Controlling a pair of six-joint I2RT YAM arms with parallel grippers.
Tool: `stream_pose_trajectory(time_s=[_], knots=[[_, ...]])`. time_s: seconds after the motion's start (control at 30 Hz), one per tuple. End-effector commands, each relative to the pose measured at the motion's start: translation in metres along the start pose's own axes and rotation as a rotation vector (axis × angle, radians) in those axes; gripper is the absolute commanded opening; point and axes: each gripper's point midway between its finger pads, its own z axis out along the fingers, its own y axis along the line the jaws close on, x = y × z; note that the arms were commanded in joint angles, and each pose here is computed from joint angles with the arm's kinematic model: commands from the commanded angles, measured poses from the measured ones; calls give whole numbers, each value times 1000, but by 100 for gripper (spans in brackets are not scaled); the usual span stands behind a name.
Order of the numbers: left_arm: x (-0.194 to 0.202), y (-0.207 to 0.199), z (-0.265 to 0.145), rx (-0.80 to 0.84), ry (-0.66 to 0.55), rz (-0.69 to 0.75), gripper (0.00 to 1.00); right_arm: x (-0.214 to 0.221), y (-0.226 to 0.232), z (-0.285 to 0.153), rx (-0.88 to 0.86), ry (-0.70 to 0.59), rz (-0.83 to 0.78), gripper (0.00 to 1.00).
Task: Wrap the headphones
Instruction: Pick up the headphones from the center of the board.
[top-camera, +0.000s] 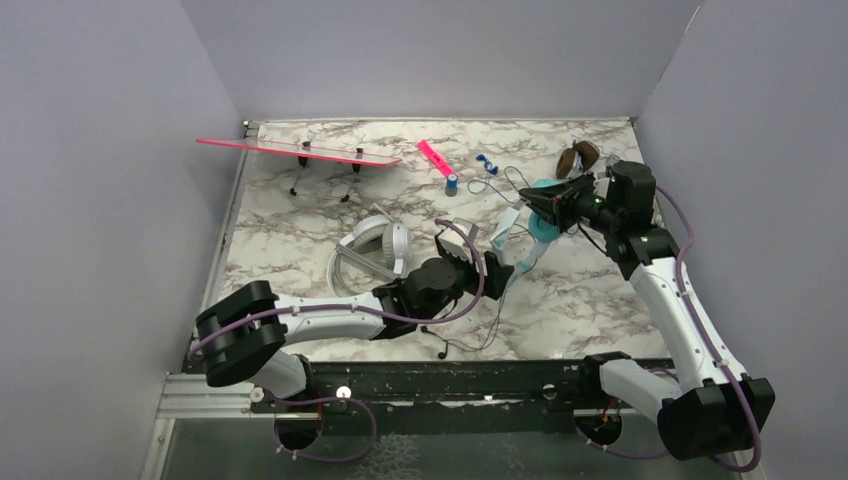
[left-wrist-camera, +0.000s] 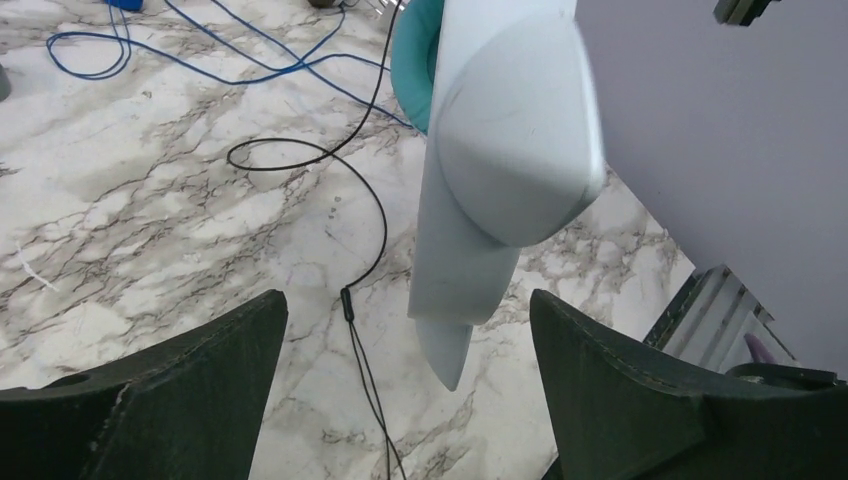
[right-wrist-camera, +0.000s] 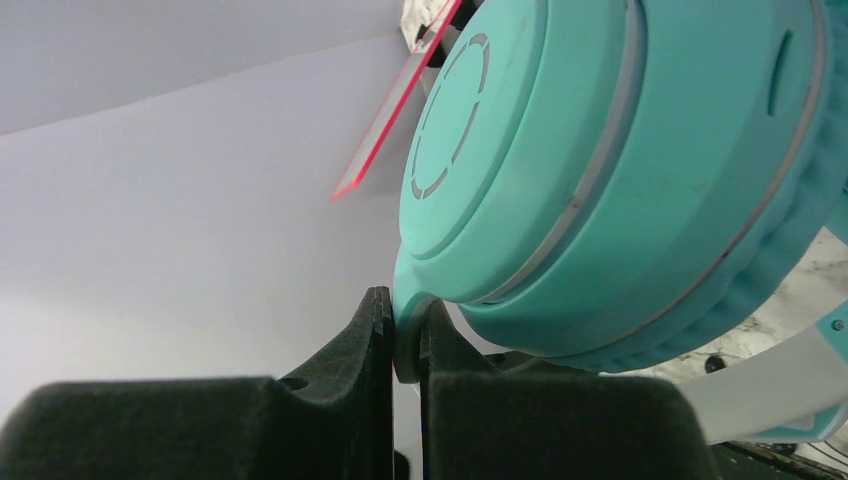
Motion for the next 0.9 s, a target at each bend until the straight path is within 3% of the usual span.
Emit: stream_pose_trajectory(time_s=[0.0, 0.2, 0.43, 0.5, 0.6, 0.67, 0.8, 0.83, 0.87], knots=[[-25, -13, 15, 51, -181, -18, 87, 2, 49, -13, -137, 4, -20, 0], [-29, -7, 32, -1, -245, -33, 79, 1, 51, -16, -130, -6, -16, 0], [-47, -13, 32, 17, -322, -58, 78, 4, 44, -14, -122, 11, 0, 0], [-49, -17, 34, 34, -332, -47, 73, 5, 45, -14, -123, 13, 2, 0], [-45, -21, 38, 58, -319, -48, 54, 6, 48, -15, -135, 17, 1, 0], [-44, -21, 41, 60, -315, -42, 29, 8, 50, -17, -137, 17, -3, 0], [-52, -11, 47, 32, -306, -26, 10, 11, 55, -20, -150, 24, -8, 0], [-57, -10, 46, 32, -306, -35, 3, 12, 55, -20, -153, 31, -19, 2], [-62, -9, 46, 37, -296, -45, 0, 13, 57, -20, -166, 34, -45, 11]])
